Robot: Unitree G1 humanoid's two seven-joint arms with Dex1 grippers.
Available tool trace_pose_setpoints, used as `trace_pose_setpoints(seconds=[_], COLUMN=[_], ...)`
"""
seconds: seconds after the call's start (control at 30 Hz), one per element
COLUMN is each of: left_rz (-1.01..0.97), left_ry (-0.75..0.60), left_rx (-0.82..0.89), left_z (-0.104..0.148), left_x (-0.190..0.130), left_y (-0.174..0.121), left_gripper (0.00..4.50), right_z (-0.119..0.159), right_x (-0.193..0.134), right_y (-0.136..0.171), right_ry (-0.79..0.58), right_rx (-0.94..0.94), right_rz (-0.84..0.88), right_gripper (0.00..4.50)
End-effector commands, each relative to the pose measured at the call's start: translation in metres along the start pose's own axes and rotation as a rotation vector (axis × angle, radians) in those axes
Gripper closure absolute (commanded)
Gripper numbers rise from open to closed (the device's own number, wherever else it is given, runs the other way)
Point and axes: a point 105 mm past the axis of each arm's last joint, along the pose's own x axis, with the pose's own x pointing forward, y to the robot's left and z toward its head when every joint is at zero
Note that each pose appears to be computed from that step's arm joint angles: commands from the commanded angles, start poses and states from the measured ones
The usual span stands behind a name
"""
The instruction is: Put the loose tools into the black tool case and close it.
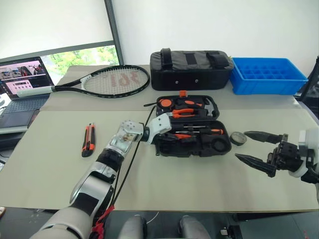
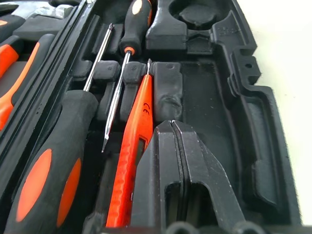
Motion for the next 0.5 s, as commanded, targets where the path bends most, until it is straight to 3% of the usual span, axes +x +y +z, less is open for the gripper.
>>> trace_pose_setpoints(seconds=[0.03, 0.3, 0.5], left_rz=[0.019, 0.027, 0.089], left_ry=[-0.005, -0.147, -0.127], left_rx=[0.044, 0.044, 0.038], left_z=[0.006, 0.032, 0.027], left_x=[0.004, 0.005, 0.004], left_y=[0.006, 0.011, 0.020], left_gripper=[4.45, 4.45, 4.45], right_z=[0.013, 0.016, 0.016], right_x=[-0.003, -0.004, -0.004], right_y=[-0.001, -0.002, -0.002], right_ry=[-0.029, -0.024, -0.024], right_rx=[-0.060, -0.067, -0.067], right_rz=[-0.012, -0.019, -0.023], right_gripper=[0.00, 0.00, 0.00])
